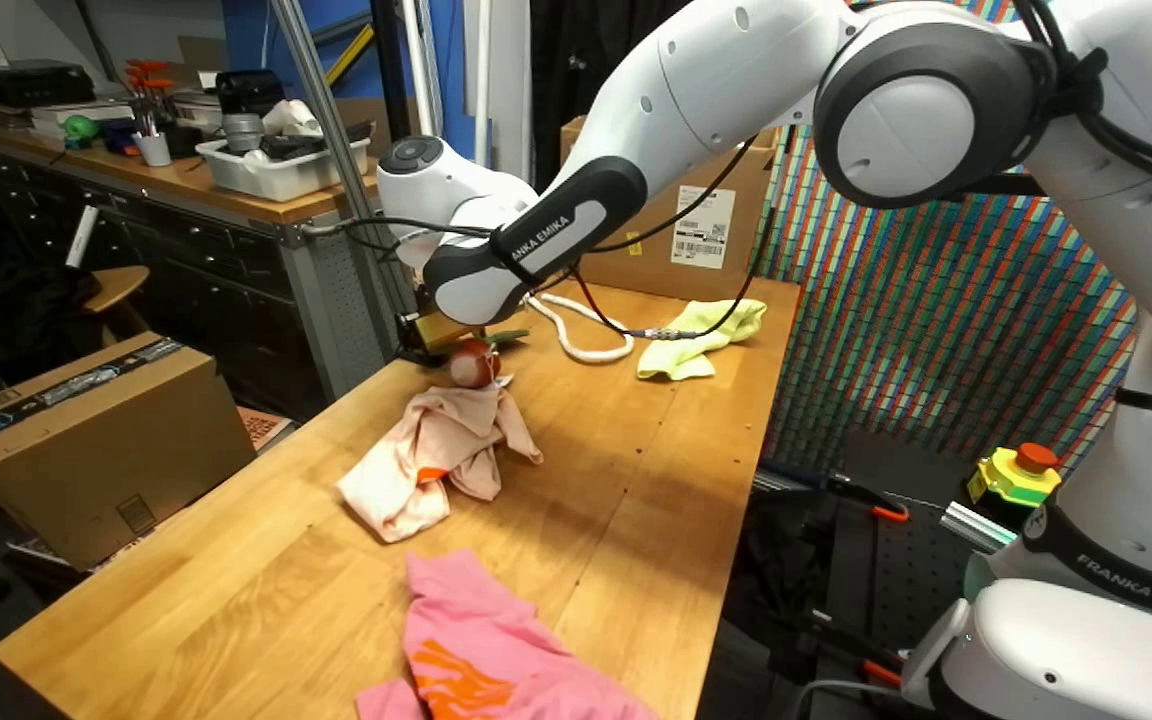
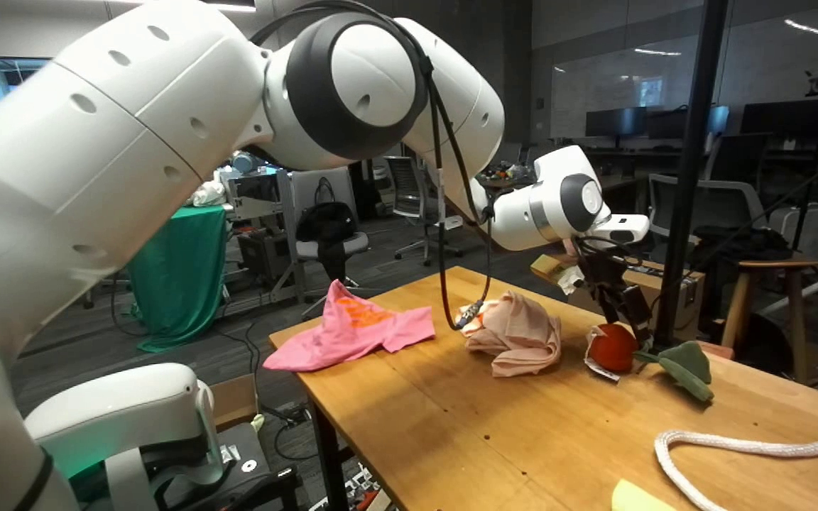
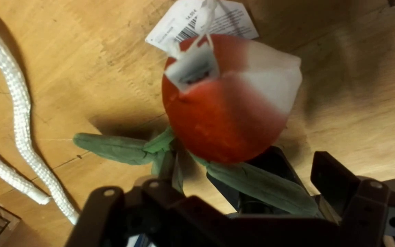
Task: Separate the things on the heap
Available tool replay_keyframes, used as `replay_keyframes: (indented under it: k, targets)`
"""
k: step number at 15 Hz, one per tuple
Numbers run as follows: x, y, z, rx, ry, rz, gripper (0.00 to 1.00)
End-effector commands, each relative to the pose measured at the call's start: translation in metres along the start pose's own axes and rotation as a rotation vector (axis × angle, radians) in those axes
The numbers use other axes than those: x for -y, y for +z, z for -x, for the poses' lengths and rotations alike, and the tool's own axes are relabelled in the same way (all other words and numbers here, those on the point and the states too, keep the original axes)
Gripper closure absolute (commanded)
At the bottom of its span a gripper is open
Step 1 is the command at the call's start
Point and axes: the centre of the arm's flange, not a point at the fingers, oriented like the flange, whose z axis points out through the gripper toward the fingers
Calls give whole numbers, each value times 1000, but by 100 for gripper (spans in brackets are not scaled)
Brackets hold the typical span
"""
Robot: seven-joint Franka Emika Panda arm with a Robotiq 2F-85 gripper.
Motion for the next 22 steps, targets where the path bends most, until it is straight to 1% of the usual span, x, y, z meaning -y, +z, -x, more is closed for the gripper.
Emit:
replay_keyframes:
  k: [1, 5, 13, 14, 15, 16, 18, 22]
  targets:
    - [5, 10, -18, -2, -10, 16, 0]
    - [4, 17, -17, 9, -15, 30, 0]
    - [5, 21, -12, 47, -8, 31, 0]
    - [5, 22, -12, 52, -7, 32, 25]
    - [5, 22, -11, 55, -4, 35, 27]
    - [4, 22, -11, 61, -2, 35, 34]
    - [3, 23, -11, 68, 2, 41, 51]
    - [2, 22, -11, 76, 8, 48, 80]
